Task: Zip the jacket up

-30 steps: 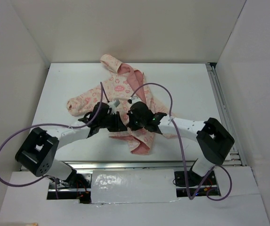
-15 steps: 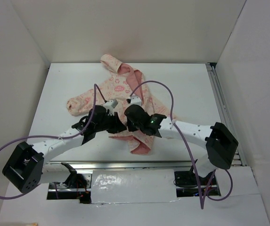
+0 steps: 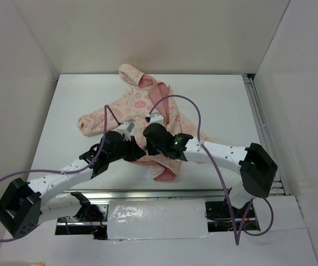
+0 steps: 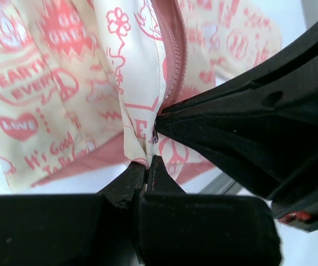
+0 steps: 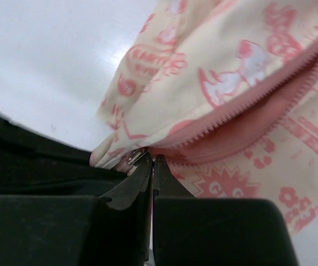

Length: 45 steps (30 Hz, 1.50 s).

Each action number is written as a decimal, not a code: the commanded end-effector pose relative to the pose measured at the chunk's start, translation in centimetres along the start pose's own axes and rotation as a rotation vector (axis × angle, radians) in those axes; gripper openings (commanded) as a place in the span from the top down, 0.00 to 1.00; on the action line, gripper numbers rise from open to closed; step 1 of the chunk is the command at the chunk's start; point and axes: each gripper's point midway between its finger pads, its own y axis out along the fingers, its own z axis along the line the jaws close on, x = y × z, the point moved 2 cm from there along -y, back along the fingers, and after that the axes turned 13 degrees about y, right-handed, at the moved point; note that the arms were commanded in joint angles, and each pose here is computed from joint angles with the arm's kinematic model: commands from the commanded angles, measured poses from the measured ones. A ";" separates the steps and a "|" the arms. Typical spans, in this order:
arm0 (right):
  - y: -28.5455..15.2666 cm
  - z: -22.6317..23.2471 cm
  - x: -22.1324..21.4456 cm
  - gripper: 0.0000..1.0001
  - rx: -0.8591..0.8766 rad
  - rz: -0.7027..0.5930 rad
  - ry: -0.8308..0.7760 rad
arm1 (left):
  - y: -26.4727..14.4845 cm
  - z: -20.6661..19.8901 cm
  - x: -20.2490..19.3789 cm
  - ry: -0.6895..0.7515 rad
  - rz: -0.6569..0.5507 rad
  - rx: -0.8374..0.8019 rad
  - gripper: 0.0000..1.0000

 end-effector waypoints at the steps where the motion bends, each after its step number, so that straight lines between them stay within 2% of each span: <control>1: 0.3 -3.3 3.5 1.00 0.048 -0.126 -0.158 | -1.9 -2.4 -5.0 -0.014 0.207 -0.138 1.00; 2: 0.0 -2.2 0.5 1.00 0.191 -0.012 -0.220 | -1.7 -2.4 -4.9 -0.004 0.200 -0.142 1.00; 5: -1.1 -1.6 0.0 1.00 0.291 -0.016 -0.263 | -1.6 -2.3 -5.3 0.010 0.215 -0.156 1.00; 11: 0.5 -4.0 1.5 1.00 0.046 -0.052 -0.219 | -2.3 -3.5 -5.1 0.074 0.175 -0.257 1.00; 19: 1.2 -5.6 4.7 1.00 -0.157 -0.191 -0.144 | -3.0 -3.4 -6.1 0.052 0.196 -0.251 1.00; 25: 2.2 -7.5 9.1 1.00 -0.283 -0.277 -0.072 | -3.8 -2.9 -7.3 -0.002 0.225 -0.217 1.00; 32: 5.1 -9.2 17.9 1.00 -0.321 -0.392 -0.015 | -4.5 -2.5 -8.5 -0.049 0.248 -0.190 1.00; 37: 8.6 -11.2 20.4 1.00 -0.351 -0.371 -0.033 | -4.8 -2.6 -9.0 -0.058 0.257 -0.198 1.00; 45: 13.2 -15.4 26.1 1.00 -0.394 -0.415 -0.013 | -5.4 -2.6 -10.2 -0.069 0.290 -0.214 1.00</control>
